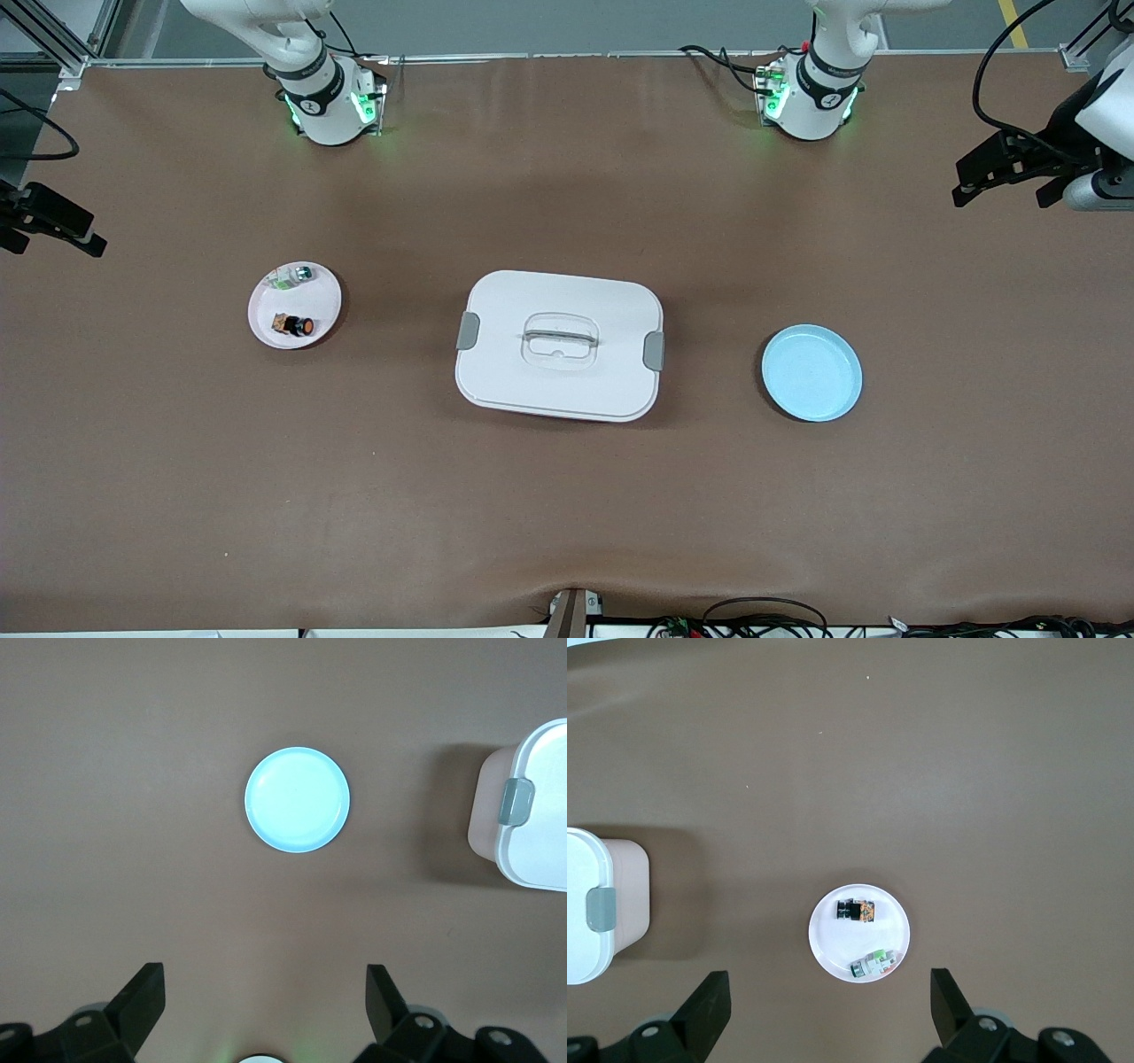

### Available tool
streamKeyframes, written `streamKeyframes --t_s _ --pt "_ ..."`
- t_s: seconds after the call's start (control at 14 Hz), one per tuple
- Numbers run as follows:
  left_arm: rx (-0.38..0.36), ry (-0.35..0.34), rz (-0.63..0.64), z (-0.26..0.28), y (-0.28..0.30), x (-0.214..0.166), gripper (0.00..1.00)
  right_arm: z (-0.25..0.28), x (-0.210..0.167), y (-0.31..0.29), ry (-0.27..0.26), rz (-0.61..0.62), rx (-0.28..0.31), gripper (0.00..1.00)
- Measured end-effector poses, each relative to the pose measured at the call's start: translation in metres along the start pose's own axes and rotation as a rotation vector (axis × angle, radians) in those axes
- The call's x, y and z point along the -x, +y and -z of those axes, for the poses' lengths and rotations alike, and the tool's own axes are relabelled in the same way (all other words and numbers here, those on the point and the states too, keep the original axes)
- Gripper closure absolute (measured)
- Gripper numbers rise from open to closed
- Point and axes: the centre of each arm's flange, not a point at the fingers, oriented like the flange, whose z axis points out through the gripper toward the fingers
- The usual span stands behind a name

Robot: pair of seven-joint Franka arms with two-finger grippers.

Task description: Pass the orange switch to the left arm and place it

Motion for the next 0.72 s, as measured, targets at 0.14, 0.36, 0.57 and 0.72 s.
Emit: streamKeyframes --t_s 0.14,0.36,0.57,0.72 --pt "0.0 -0.002 -0.003 -0.0005 0.0017 -0.0001 0.0 0.0 0.0 0.0 0.0 0.0 0.0 0.0" --pt "0.0 -0.005 -0.005 -0.0014 0.0026 -0.0003 0.0 0.0 0.0 -0.0001 0.0 0.0 0.0 0.0" --pt "0.0 -0.005 -0.005 -0.0017 0.0026 -0.0004 0.0 -0.0001 -0.0001 -0.0001 0.0 0.0 0.0 0.0" --pt "0.0 -0.005 -0.003 -0.0017 0.0018 -0.0005 0.0 -0.0003 -0.0001 -0.0001 -0.001 0.0 0.0 0.0"
